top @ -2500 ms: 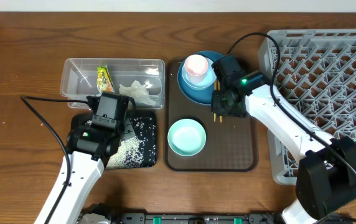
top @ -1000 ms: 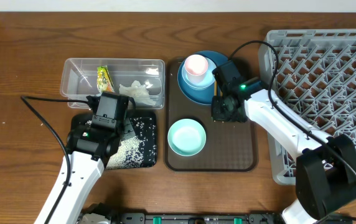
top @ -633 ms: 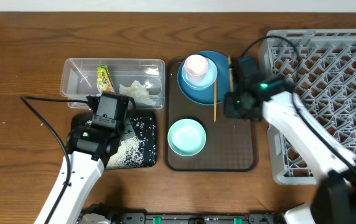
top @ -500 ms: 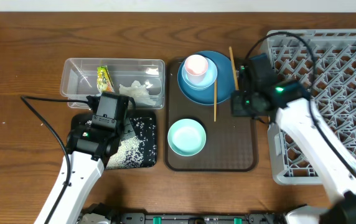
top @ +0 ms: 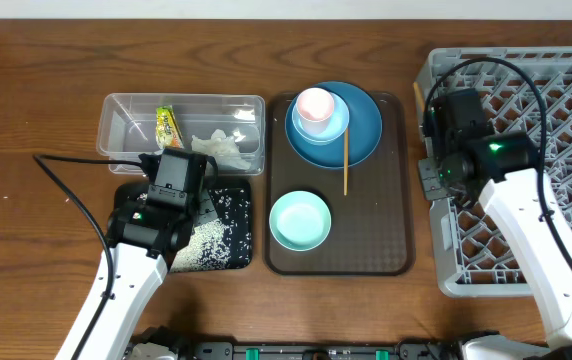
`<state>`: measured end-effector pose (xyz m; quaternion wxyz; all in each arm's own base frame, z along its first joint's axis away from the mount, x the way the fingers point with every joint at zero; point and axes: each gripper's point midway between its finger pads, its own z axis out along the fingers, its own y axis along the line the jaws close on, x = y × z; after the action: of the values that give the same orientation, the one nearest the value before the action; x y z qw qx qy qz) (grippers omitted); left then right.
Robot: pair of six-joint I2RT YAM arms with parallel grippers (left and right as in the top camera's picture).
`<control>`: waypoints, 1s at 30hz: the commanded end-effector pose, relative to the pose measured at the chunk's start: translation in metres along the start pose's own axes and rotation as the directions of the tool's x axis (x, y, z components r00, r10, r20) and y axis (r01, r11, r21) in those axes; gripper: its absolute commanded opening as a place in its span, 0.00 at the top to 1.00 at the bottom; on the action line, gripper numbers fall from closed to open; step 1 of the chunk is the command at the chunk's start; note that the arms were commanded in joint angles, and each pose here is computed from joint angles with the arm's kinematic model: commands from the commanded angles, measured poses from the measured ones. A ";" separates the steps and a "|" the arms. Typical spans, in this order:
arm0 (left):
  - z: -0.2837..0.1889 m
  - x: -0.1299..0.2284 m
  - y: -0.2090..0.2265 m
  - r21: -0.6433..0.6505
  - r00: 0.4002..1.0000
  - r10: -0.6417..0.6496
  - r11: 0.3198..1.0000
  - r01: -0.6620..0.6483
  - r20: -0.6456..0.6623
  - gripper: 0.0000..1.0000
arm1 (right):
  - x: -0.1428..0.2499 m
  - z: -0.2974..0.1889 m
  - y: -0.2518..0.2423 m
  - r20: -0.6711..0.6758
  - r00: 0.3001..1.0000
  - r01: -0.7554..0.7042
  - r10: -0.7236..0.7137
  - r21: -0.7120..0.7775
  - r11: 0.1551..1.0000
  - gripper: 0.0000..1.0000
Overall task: Sort waste into correct bins and load items into the dishwasher rack
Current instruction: 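Carry the chopstick right and insert it upright into the dish rack, then return the right gripper to the blue plate toward the remaining chopstick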
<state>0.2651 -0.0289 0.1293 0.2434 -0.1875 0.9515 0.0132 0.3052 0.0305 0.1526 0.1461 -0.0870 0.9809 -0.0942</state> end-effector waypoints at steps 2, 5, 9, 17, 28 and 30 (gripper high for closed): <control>0.000 -0.003 0.003 -0.020 1.000 -0.008 1.000 0.009 0.008 0.44 | 0.000 0.000 -0.020 -0.001 1.000 -0.018 0.018 0.053 0.998 0.99; 0.000 -0.003 0.003 -0.020 1.000 -0.008 1.000 0.009 0.008 0.44 | 0.001 0.001 -0.026 -0.005 0.999 -0.038 0.038 0.058 0.998 0.99; 0.000 -0.003 0.003 -0.020 1.000 -0.008 1.000 0.009 0.008 0.44 | 0.003 0.004 -0.034 -0.016 0.999 -0.051 0.052 0.065 0.997 0.99; 0.000 -0.003 0.003 -0.020 1.000 -0.008 1.000 0.009 0.008 0.44 | 0.014 0.017 -0.042 -0.053 0.997 -0.054 0.058 0.070 0.996 0.99; 0.000 -0.003 0.003 -0.020 1.000 -0.008 1.000 0.009 0.008 0.44 | 0.024 0.043 -0.036 -0.062 0.997 -0.037 0.041 0.066 0.997 0.99; 0.000 -0.003 0.003 -0.020 1.000 -0.008 1.000 0.009 0.008 0.44 | 0.026 0.046 -0.036 -0.061 0.997 -0.037 0.041 0.066 0.997 0.91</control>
<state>0.2651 -0.0289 0.1293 0.2434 -0.1875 0.9515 0.0132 0.3026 -0.0125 0.1164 0.1277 -0.0568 0.9828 -0.1208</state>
